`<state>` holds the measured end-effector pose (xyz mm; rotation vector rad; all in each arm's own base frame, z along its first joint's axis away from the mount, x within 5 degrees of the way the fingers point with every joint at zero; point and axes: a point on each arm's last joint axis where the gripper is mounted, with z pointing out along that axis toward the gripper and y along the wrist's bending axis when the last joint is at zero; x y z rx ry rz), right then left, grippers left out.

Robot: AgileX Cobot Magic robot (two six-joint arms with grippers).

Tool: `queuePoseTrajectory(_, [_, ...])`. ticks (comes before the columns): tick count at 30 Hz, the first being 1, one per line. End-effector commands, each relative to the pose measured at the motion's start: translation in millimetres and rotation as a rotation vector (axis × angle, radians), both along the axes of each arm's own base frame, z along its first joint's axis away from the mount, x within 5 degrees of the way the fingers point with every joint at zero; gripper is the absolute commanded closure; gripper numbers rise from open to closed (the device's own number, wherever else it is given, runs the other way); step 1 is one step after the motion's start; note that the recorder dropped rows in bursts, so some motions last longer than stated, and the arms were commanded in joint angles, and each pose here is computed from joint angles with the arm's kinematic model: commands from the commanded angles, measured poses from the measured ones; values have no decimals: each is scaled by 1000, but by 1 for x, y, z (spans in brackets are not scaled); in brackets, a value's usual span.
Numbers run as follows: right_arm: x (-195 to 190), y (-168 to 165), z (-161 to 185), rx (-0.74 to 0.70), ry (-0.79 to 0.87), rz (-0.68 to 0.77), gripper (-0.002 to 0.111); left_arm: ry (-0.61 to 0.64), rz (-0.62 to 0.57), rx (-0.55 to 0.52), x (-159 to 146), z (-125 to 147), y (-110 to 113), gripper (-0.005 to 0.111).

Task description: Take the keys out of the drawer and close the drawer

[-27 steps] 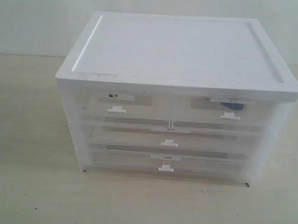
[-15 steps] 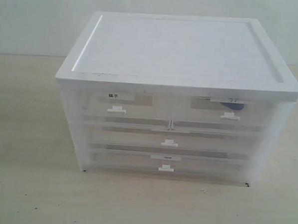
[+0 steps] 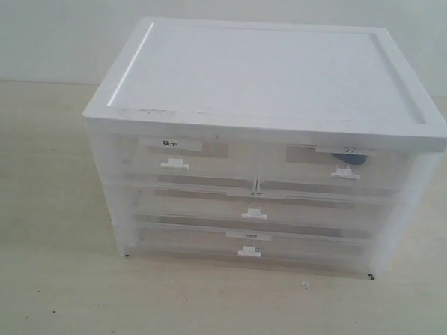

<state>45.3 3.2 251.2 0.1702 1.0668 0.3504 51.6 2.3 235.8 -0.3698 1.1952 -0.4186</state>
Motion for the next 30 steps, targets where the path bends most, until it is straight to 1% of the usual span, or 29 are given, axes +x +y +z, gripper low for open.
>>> queuePoseTrajectory(1, [-9, 6, 29, -42, -58, 49, 108, -8, -66, 21, 0, 0, -6, 102])
queuePoseTrajectory(4, [-10, 9, 51, -98, -60, 59, 108, -34, -211, 100, -2, 2, -21, 102])
queuePoseTrajectory(6, [-8, 12, 66, -153, -57, 62, 108, -56, -367, 199, -5, 9, -36, 102])
queuePoseTrajectory(8, [-3, 15, 82, -218, -41, 71, 108, -57, -491, 282, -5, 13, -48, 102])
queuePoseTrajectory(10, [2, 19, 99, -294, -34, 73, 108, -38, -572, 354, -3, 13, -55, 102])
queuePoseTrajectory(11, [6, 20, 107, -344, -28, 72, 108, -7, -590, 383, 1, 11, -57, 102])
queuePoseTrajectory(14, [22, 23, 125, -467, 7, 54, 108, 85, -589, 488, 16, 1, -57, 102])
queuePoseTrajectory(16, [34, 24, 134, -517, 39, 56, 108, 125, -604, 535, 24, -7, -57, 102])
queuePoseTrajectory(18, [48, 25, 138, -505, 92, 83, 108, 124, -663, 539, 29, -12, -61, 102])
queuePoseTrajectory(20, [66, 27, 139, -520, 151, 126, 108, 69, -743, 565, 30, -15, -66, 102])
queuePoseTrajectory(21, [73, 29, 139, -552, 169, 144, 108, 40, -767, 596, 32, -16, -68, 102])
queuePoseTrajectory(24, [93, 37, 136, -693, 186, 214, 108, 61, -780, 576, 44, -22, -67, 102])
queuePoseTrajectory(26, [102, 40, 138, -712, 189, 244, 108, 62, -783, 554, 52, -25, -67, 102])
queuePoseTrajectory(27, [109, 41, 141, -747, 182, 243, 108, 70, -783, 552, 61, -31, -66, 102])
queuePoseTrajectory(28, [112, 43, 142, -799, 162, 237, 108, 94, -772, 558, 66, -36, -65, 102])
queuePoseTrajectory(30, [113, 50, 143, -972, 75, 230, 108, 162, -763, 525, 79, -44, -63, 102])
